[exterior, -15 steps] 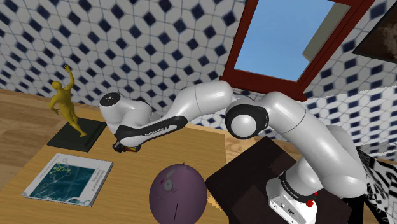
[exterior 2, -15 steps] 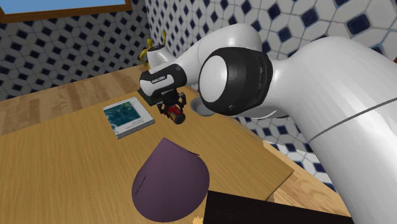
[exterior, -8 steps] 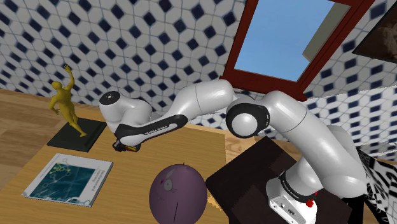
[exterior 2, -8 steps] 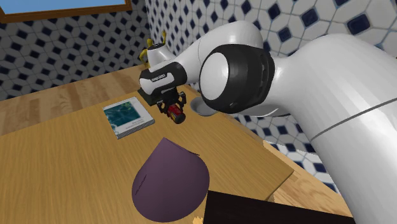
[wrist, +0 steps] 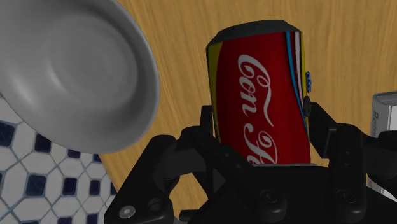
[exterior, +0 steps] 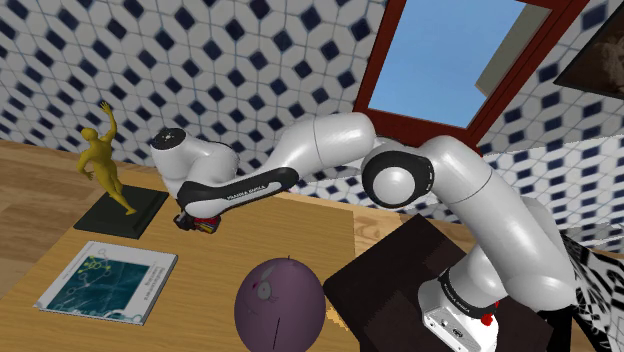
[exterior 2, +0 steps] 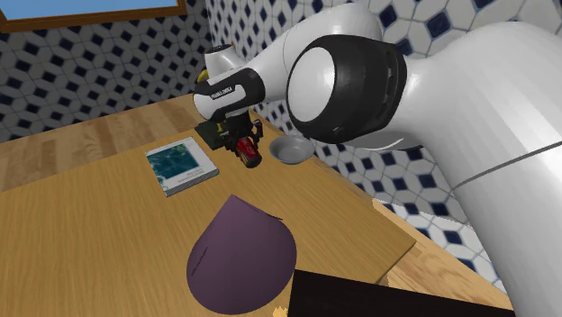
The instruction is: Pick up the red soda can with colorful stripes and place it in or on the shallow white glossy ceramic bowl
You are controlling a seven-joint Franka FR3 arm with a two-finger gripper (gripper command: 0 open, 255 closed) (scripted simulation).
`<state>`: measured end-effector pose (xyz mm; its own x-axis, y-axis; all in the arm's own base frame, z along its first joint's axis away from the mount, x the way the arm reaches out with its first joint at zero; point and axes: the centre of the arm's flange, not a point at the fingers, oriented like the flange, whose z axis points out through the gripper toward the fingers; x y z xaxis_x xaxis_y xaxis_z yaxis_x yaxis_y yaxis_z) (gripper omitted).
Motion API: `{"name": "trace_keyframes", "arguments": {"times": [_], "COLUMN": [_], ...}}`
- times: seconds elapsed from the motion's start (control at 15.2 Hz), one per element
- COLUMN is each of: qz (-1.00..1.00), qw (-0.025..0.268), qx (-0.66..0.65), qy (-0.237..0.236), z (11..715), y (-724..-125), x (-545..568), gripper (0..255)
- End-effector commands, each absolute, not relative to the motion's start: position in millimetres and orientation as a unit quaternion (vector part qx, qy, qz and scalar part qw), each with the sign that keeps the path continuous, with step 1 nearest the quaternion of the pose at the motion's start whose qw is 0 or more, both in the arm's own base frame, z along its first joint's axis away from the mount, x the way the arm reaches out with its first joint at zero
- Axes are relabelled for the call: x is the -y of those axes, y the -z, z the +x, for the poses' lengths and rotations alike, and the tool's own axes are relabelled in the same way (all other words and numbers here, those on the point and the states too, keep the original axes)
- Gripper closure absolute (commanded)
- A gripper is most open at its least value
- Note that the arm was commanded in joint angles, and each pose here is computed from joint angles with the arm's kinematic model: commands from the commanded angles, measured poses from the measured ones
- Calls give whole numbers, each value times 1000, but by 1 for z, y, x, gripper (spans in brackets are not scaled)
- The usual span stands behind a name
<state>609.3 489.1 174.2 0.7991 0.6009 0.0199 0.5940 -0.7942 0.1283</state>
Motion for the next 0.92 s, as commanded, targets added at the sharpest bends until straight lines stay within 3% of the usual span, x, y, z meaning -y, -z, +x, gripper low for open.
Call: {"name": "trace_keyframes", "arguments": {"times": [0.0,0.86], "qz": [947,947], "qw": [58,58], "qx": [-316,-316], "qy": [-30,-30], "z": [609,616], "y": [-185,-248], "x": [-489,-478], "gripper": [255,255]}}
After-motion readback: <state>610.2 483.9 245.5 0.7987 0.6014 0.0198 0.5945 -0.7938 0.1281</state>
